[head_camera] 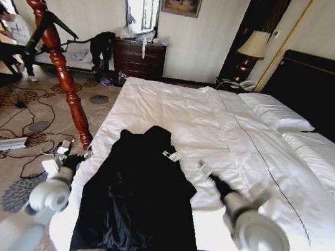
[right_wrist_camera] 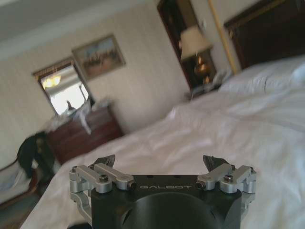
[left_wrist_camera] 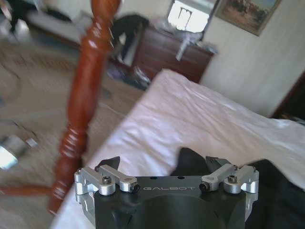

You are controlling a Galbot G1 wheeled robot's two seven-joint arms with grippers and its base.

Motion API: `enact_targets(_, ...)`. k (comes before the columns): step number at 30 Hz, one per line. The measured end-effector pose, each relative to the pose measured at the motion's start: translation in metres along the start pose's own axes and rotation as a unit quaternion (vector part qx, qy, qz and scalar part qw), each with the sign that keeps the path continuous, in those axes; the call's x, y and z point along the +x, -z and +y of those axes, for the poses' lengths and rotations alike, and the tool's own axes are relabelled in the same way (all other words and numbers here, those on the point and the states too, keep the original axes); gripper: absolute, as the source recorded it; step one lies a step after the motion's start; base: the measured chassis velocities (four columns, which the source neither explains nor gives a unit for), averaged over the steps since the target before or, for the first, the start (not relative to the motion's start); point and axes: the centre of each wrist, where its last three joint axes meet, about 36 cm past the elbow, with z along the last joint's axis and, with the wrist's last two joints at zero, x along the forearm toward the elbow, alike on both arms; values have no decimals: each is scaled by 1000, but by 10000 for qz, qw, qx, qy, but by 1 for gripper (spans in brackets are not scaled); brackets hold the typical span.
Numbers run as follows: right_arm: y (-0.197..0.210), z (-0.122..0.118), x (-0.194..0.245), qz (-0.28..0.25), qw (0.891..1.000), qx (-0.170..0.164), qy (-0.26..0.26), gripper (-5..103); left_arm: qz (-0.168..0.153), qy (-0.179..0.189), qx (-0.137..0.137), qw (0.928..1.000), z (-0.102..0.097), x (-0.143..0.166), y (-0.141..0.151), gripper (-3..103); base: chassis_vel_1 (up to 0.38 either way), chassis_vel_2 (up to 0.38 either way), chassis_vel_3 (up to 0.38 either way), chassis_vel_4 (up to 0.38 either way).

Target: Pick up the clothes from the bed and hang them on the clothes hanger.

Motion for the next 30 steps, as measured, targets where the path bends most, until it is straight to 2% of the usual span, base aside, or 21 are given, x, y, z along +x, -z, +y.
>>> enact_targets(2, 6, -9, -23, -370, 9993, -23, -89, 100, 278, -137, 309, 9990, -4, -16, 7, 100, 0, 0, 0, 0)
enact_targets(3, 8, -9, -27, -396, 9991, -77, -107, 100, 321, -101, 336, 9989, -5, -22, 8, 100, 0, 0, 0, 0)
enact_targets(5, 8, -10, -29, -375, 9991, -157, -126, 100, 408, -1, 340, 9986, -6, -32, 10, 100, 0, 0, 0, 0)
enact_targets(9, -4, -13, -27, -135, 9992, -228, -285, 100, 693, 456, 391, 9958, -1, -65, 12, 100, 0, 0, 0, 0)
enact_targets(10, -4, -13, -27, -135, 9992, -228, -285, 100, 693, 456, 391, 9958, -1, -65, 12, 100, 0, 0, 0, 0)
enact_targets(14, -15, -12, -23, 82, 9988, -261, -409, 100, 1080, 519, 713, 9902, 4, -92, 3, 100, 0, 0, 0, 0)
enact_targets(16, -16, -12, -23, 111, 9987, -261, -424, 100, 1112, 512, 761, 9895, 4, -96, 0, 100, 0, 0, 0, 0)
enact_targets(18, -18, -11, -23, 193, 9984, -245, -474, 100, 1179, 522, 974, 9868, 4, -109, -7, 103, 0, 0, 0, 0)
enact_targets(19, -18, -11, -23, 193, 9984, -245, -474, 100, 1179, 522, 974, 9868, 4, -109, -7, 103, 0, 0, 0, 0)
enact_targets(21, -18, -12, -23, 249, 9980, -245, -518, 100, 1218, 552, 1145, 9844, 6, -120, -12, 101, 0, 0, 0, 0)
enact_targets(23, -19, -12, -23, 326, 9975, -266, -576, 100, 1248, 533, 1282, 9824, 8, -129, -17, 93, 0, 0, 0, 0)
enact_targets(24, -19, -12, -23, 326, 9975, -266, -576, 100, 1248, 533, 1282, 9824, 8, -129, -17, 93, 0, 0, 0, 0)
enact_targets(26, -21, -14, -21, 391, 9968, -270, -636, 100, 1290, 487, 1350, 9812, 7, -135, -21, 82, 0, 0, 0, 0)
enact_targets(27, -21, -14, -21, 409, 9967, -269, -653, 100, 1305, 464, 1358, 9810, 5, -137, -23, 82, 0, 0, 0, 0)
enact_targets(30, -24, -15, -19, 470, 9961, -264, -704, 100, 1339, 390, 1378, 9806, -3, -142, -27, 71, 0, 0, 0, 0)
